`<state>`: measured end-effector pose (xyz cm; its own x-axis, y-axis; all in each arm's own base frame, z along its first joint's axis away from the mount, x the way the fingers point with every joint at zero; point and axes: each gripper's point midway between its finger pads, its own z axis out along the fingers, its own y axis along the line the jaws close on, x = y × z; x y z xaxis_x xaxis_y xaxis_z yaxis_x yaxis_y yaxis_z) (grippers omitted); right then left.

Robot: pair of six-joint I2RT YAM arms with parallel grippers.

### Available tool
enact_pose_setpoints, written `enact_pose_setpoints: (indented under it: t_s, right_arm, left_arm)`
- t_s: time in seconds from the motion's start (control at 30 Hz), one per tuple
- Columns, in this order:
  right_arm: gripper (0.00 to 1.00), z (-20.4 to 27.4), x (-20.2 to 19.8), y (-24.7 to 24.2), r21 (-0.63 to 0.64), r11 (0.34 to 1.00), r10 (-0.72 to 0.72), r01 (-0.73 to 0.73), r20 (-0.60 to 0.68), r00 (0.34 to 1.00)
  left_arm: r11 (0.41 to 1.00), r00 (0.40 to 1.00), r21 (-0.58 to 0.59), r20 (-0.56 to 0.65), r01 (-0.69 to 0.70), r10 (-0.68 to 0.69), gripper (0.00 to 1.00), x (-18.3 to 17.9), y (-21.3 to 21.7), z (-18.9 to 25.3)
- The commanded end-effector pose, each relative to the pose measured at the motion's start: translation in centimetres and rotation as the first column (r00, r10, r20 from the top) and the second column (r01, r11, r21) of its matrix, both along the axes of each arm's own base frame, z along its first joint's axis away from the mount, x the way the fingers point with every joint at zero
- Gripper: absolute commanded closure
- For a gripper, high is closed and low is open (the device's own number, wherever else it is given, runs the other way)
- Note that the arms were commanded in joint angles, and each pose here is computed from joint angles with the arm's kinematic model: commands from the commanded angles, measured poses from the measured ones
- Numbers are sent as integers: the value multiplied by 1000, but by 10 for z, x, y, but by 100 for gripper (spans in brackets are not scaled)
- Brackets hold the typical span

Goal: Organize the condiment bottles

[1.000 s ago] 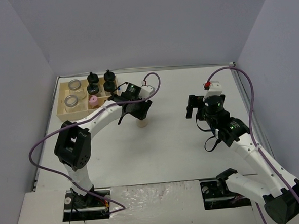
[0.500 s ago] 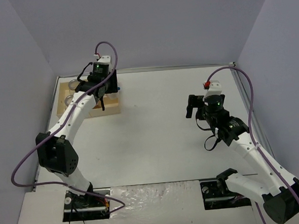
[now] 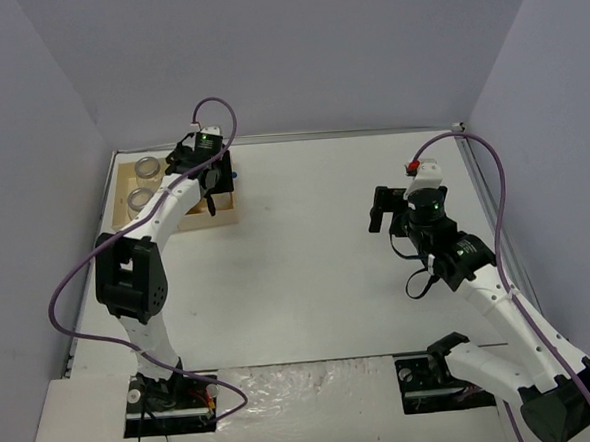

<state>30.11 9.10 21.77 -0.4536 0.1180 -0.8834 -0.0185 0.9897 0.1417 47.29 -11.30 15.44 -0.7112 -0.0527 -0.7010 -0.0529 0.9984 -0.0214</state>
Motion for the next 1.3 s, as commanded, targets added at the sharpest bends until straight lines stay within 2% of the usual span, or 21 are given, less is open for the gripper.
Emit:
enact_pose_setpoints:
  t_s: [0.0,0.13,0.17,0.37,0.57,0.73,0.87,1.07,1.27]
  right_arm:
    - [0,20,8,1,22,1000,-1,-1,71,997]
    - [0,19,7,1,24,1000,0,-1,69,998]
    - [0,19,7,1,24,1000,0,-2,69,998]
    - [0,23,6,1,30,1000,1,-4,78,997]
    - [0,28,3,5,46,999,22,-27,91,996]
    - [0,45,0,6,57,997,41,-49,127,991]
    - [0,70,-5,1,48,997,43,-53,182,982]
    - [0,111,-20,-14,10,999,32,-36,262,965]
    - [0,130,-39,-30,11,1000,-3,0,306,952]
  left_arm:
    - [998,991,-45,122,-49,55,100,19,4,29]
    - [998,994,-50,97,-46,51,97,17,3,14]
    - [998,995,-49,91,-46,50,93,17,3,11]
    - [998,997,-40,58,-48,50,57,15,3,-4]
    - [998,998,-46,51,-44,46,36,13,2,-5]
    - [996,996,-87,81,-21,28,11,2,-3,27]
    - [993,990,-120,141,21,-4,4,-22,-11,70]
    - [992,963,-115,267,60,-28,3,-92,6,141]
    - [999,952,-48,307,7,8,3,-175,52,140]
